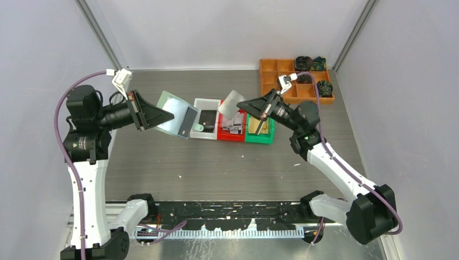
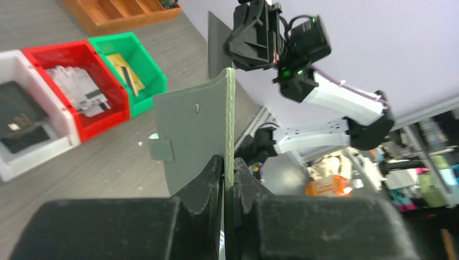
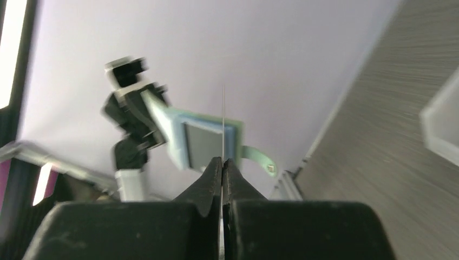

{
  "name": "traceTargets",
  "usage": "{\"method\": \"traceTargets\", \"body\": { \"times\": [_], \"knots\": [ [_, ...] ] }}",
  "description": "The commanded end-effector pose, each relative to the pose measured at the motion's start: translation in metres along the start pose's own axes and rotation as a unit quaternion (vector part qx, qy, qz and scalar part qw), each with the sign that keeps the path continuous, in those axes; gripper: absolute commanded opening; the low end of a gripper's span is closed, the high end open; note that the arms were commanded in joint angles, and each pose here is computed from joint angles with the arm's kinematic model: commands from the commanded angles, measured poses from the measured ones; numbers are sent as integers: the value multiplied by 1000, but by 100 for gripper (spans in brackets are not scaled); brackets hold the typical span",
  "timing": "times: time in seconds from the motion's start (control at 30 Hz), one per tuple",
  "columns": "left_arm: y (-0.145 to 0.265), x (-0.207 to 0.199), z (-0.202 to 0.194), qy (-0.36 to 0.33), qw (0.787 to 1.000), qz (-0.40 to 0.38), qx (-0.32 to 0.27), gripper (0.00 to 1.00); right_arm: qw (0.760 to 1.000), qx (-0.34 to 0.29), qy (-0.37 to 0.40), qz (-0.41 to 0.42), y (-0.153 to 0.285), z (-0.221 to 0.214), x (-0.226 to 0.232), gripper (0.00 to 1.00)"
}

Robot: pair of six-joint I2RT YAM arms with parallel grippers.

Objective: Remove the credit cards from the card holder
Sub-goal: Place the credit card in the storage box.

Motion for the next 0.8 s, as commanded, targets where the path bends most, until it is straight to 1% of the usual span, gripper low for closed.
{"method": "traceTargets", "body": {
  "times": [0.0,0.1,0.2,0.37,0.53,0.77],
  "knots": [
    [12,1,-11,-126,991,39,30,0,979,41,72,-185,-1,14,-48,1],
    [16,3,-21,-146,987,44,48,0,963,59,91,-246,-16,31,-86,1],
    [18,-2,-28,-145,987,33,53,0,950,87,83,-289,-38,46,-124,1],
    [21,-10,-32,-149,987,23,53,0,913,142,101,-368,-73,54,-185,1],
    [22,-16,-32,-144,988,15,52,0,895,162,117,-398,-104,48,-229,1],
    [23,-20,-34,-136,989,6,51,0,878,178,137,-422,-134,35,-258,1]
  ]
}}
Point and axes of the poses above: each gripper's point midway between its finger pads, its own y axis back along the fingers, its own x axis along the line the jaws close on, z = x × y, the point moved 6 cm from there along y, back along the fingers, and after that the axes turned 7 degrees about -y, right-handed, at the moved point
